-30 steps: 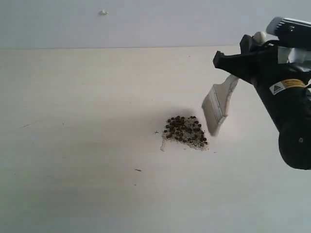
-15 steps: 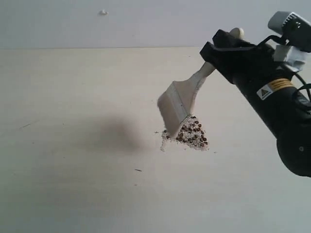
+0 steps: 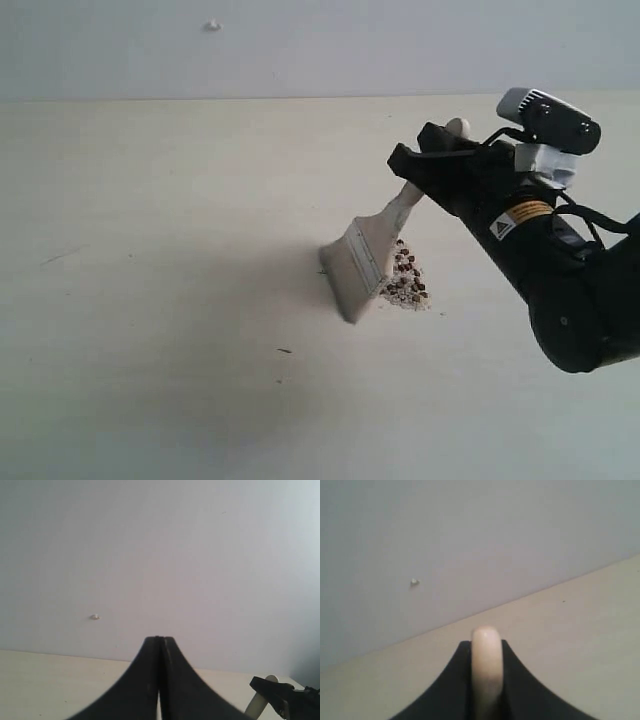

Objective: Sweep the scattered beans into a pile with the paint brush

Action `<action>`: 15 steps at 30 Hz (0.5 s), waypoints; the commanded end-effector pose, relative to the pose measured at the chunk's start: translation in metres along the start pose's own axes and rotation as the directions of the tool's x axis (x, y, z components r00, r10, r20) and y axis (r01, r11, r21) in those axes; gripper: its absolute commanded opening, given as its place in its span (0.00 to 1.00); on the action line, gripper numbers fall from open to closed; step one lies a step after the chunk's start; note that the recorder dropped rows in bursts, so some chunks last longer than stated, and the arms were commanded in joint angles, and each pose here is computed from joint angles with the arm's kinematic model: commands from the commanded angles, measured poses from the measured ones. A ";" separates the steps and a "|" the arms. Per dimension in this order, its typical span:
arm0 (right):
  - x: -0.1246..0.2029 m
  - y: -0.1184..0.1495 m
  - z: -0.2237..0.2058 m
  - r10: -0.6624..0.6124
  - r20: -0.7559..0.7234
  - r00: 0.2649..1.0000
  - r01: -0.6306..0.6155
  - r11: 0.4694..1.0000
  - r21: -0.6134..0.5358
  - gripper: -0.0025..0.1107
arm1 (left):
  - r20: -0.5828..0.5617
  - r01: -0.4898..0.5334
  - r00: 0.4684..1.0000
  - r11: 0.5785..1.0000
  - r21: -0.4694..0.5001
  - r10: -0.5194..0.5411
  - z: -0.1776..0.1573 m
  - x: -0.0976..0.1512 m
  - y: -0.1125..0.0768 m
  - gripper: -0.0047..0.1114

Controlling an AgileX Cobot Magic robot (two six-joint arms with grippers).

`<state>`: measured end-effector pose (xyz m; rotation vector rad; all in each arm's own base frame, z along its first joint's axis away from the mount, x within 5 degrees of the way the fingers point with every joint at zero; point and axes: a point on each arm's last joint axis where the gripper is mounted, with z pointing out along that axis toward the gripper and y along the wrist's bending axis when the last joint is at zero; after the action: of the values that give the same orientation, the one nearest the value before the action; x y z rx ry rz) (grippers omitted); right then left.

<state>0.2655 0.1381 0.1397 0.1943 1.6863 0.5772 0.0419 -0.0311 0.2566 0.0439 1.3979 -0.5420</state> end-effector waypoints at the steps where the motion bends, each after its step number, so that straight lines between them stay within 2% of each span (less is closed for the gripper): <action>1: -0.004 -0.001 0.002 -0.030 0.038 0.999 0.030 0.999 0.019 0.02 | -0.005 0.002 1.000 1.000 0.003 -0.002 0.000 0.001 0.000 0.04; 8: -0.005 0.001 0.001 -0.002 0.037 0.999 0.001 1.000 0.005 0.02 | -0.005 0.002 1.000 1.000 0.003 -0.002 0.000 0.001 0.000 0.04; 15: -0.023 0.011 -0.002 0.036 0.091 0.995 -0.033 0.999 -0.040 0.02 | -0.005 0.002 1.000 1.000 0.003 -0.002 0.000 0.001 0.000 0.04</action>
<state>0.2662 0.1364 0.1516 0.2253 1.6393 0.5893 0.0419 -0.0311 0.2566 0.0439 1.3979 -0.5420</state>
